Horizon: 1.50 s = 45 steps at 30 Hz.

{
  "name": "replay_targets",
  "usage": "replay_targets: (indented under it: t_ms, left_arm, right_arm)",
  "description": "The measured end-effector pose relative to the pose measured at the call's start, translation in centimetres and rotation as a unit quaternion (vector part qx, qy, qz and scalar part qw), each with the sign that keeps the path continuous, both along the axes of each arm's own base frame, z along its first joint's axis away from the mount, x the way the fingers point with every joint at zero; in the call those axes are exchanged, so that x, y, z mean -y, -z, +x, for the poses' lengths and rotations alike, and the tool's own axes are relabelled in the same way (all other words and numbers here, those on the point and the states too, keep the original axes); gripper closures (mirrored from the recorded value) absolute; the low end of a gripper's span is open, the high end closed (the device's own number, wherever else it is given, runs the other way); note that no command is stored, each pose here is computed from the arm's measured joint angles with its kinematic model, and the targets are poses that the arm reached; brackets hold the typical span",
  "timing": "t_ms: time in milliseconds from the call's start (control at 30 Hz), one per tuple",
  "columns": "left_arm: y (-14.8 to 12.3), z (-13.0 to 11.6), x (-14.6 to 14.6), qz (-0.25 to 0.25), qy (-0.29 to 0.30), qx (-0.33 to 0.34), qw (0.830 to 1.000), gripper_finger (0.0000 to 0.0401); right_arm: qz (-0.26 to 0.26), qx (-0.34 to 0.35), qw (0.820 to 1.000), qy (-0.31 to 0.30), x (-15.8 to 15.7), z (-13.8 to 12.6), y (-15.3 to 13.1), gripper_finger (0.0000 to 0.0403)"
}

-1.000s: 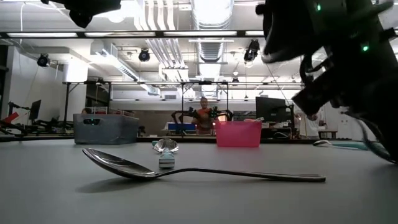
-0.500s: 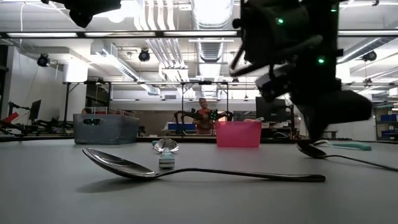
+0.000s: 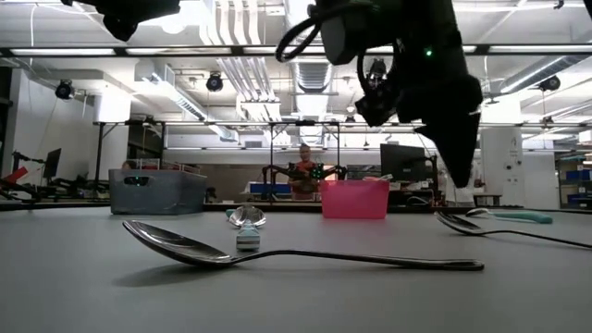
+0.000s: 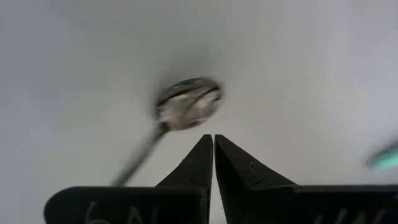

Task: Sort silverware by color (type)
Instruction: Put the black spoon into the black bin

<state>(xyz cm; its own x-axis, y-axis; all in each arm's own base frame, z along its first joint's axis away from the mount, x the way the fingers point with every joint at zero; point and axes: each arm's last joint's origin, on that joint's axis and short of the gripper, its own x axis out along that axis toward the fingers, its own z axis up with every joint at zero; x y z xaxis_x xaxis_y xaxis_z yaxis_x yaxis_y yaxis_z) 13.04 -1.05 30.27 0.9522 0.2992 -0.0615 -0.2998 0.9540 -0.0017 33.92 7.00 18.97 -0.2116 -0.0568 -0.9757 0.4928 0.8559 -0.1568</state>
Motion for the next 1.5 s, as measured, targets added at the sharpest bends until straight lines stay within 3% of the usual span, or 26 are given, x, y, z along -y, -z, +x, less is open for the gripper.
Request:
replay_targets:
  t_ms: [167, 333, 633, 967, 1100, 1300, 1500]
  left_arm:
    - [0.0, 0.0, 0.0, 0.0, 0.0, 0.0, 1.0, 0.0326]
    - [0.0, 0.0, 0.0, 0.0, 0.0, 0.0, 1.0, 0.0326]
    - [0.0, 0.0, 0.0, 0.0, 0.0, 0.0, 1.0, 0.0326]
    - [0.0, 0.1, 0.0, 0.0, 0.0, -0.002, 1.0, 0.0326]
    - [0.2, 0.0, 0.0, -0.002, 0.0, -0.007, 1.0, 0.0326]
    - [0.2, 0.0, 0.0, -0.002, 0.0, -0.011, 1.0, 0.0326]
    - [0.2, 0.0, 0.0, -0.002, 0.0, -0.011, 1.0, 0.0326]
  right_arm:
    - [0.054, 0.002, 0.998, 0.023, -1.4, -0.1, 0.0, 0.0394]
    - [0.064, 0.039, 0.997, 0.011, -2.4, -1.0, -1.1, 0.0394]
    - [0.063, 0.16, 0.981, 0.084, -1.6, -3.6, -2.2, 0.0394]
    - [0.06, 0.126, 0.97, 0.198, -1.2, -6.6, -0.5, 0.039]
    - [0.079, 0.127, 0.966, 0.209, -1.4, -6.6, 0.3, 0.0361]
    - [0.09, 0.156, 0.959, 0.219, -1.5, -6.4, 1.3, 0.0287]
    - [0.06, 0.174, 0.958, 0.22, -1.2, -6.4, 1.5, 0.0214]
